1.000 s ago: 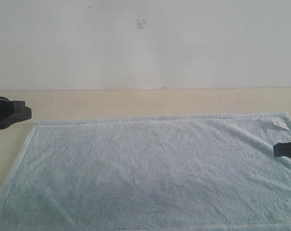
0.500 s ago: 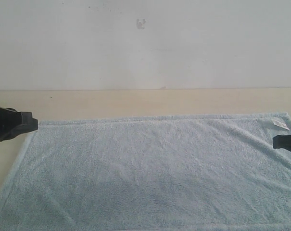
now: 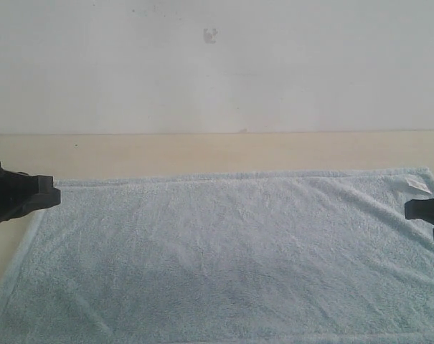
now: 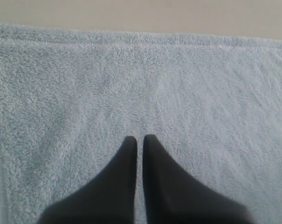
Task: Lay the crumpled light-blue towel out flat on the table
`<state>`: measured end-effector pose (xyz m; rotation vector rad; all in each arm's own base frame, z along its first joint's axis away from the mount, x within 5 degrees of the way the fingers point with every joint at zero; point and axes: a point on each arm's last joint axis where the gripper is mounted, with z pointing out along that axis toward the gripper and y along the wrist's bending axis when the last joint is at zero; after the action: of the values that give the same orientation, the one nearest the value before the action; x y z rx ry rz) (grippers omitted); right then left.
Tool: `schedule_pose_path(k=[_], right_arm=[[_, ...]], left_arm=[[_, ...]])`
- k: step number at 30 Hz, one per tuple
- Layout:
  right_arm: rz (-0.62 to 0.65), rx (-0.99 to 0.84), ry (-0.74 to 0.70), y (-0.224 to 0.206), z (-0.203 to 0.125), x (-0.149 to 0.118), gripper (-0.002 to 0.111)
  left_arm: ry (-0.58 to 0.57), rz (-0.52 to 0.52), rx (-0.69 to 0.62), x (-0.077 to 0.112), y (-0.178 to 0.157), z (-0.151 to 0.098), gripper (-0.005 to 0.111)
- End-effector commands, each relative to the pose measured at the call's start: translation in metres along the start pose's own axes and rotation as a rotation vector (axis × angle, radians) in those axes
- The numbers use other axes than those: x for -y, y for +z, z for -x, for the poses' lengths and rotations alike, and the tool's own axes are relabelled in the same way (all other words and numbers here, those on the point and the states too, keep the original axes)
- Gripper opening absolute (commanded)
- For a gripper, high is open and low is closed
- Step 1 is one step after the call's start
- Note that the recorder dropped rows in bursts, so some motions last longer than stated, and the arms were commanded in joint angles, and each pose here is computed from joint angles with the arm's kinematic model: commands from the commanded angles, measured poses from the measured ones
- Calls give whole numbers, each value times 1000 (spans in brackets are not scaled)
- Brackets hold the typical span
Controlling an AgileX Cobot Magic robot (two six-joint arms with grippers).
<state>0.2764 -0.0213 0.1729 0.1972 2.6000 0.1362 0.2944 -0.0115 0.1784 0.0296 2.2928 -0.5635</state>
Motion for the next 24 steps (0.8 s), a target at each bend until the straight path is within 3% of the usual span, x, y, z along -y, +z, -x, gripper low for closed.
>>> schedule_pose_path(k=[1, 6, 11, 15, 24], right_arm=[[29, 25, -42, -2, 3, -2, 0], [89, -4, -88, -2, 42, -10, 0], [166, -147, -94, 31, 78, -15, 0], [80, -134, -152, 40, 94, -7, 0], [-19, -65, -204, 60, 121, 2, 0]], left_arm=[[-3, -9, 1, 2, 1, -1, 4], [-9, -9, 4, 2, 1, 0, 4], [-48, -11, 25, 2, 1, 6, 4], [-37, 70, 40, -7, 7, 26, 4], [-33, 68, 17, -23, 41, 50, 4]])
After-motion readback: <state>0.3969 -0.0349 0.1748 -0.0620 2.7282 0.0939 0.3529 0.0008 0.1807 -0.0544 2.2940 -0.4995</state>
